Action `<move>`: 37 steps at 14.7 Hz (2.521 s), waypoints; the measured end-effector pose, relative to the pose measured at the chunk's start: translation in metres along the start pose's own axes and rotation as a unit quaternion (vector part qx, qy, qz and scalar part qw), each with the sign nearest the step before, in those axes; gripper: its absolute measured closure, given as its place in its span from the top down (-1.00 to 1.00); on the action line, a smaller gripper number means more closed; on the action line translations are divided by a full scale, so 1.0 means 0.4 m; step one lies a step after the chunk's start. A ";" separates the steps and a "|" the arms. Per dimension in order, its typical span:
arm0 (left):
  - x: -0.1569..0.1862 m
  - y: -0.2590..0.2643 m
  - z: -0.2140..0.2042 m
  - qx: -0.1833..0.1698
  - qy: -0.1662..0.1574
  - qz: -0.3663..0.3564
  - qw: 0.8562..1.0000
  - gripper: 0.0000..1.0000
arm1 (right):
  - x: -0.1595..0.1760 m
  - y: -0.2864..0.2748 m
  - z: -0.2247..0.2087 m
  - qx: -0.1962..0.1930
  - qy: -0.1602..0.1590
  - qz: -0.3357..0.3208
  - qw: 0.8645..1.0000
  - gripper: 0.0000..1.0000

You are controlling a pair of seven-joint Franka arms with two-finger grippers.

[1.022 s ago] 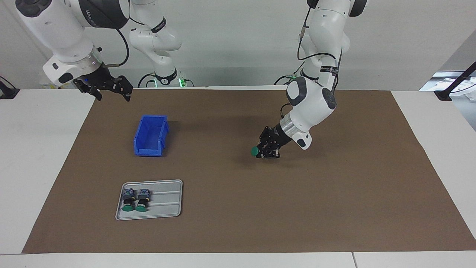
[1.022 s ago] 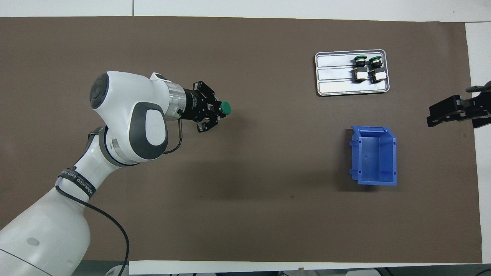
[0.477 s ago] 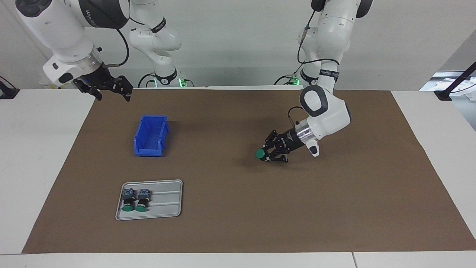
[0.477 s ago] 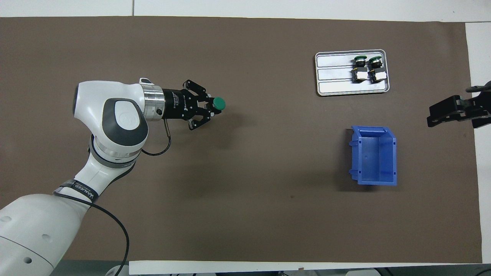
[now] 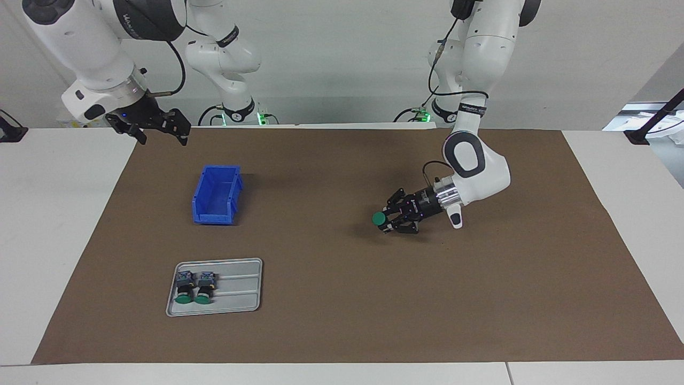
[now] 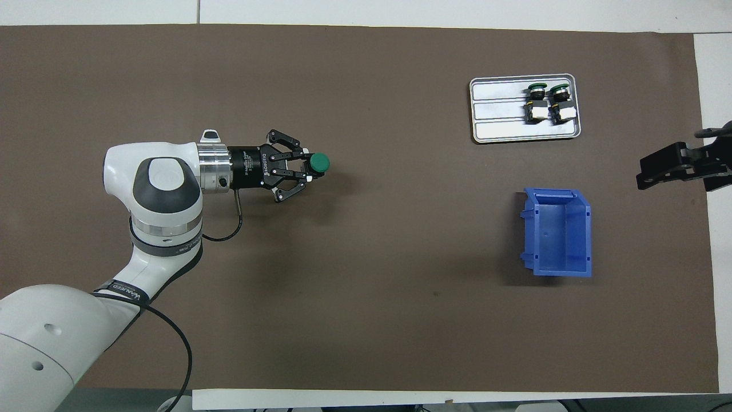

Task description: Place and press button with both arms

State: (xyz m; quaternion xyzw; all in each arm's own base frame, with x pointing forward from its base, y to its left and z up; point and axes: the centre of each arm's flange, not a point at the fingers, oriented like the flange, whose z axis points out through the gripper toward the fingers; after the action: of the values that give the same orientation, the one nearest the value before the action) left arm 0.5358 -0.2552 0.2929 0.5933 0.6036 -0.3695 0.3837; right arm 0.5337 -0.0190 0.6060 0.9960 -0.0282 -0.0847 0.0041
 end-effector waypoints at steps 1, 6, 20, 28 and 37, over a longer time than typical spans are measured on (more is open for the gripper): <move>0.007 0.001 -0.006 0.002 -0.015 0.001 1.000 -0.34 | 0.000 0.000 0.000 0.000 0.000 0.000 1.000 1.00; 0.068 -0.020 0.004 -0.020 -0.085 -0.006 0.996 -0.34 | 0.000 0.000 0.000 0.000 0.000 0.000 1.000 0.99; 0.137 -0.087 0.102 -0.037 -0.114 0.017 0.993 -0.34 | 0.000 0.000 0.000 0.000 0.000 0.000 1.000 0.98; 0.162 -0.099 0.107 -0.037 -0.109 0.020 0.993 -0.34 | 0.000 0.000 0.000 0.000 0.000 0.000 1.000 1.00; 0.164 -0.095 0.102 -0.043 -0.101 0.021 0.994 0.16 | 0.000 0.000 0.000 0.000 0.000 0.000 1.000 1.00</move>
State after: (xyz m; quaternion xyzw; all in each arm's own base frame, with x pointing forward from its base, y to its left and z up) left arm 0.4987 -0.2644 0.2160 0.5482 0.5644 -0.3934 0.4756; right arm 0.5337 -0.0190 0.6060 0.9960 -0.0282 -0.0847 0.0041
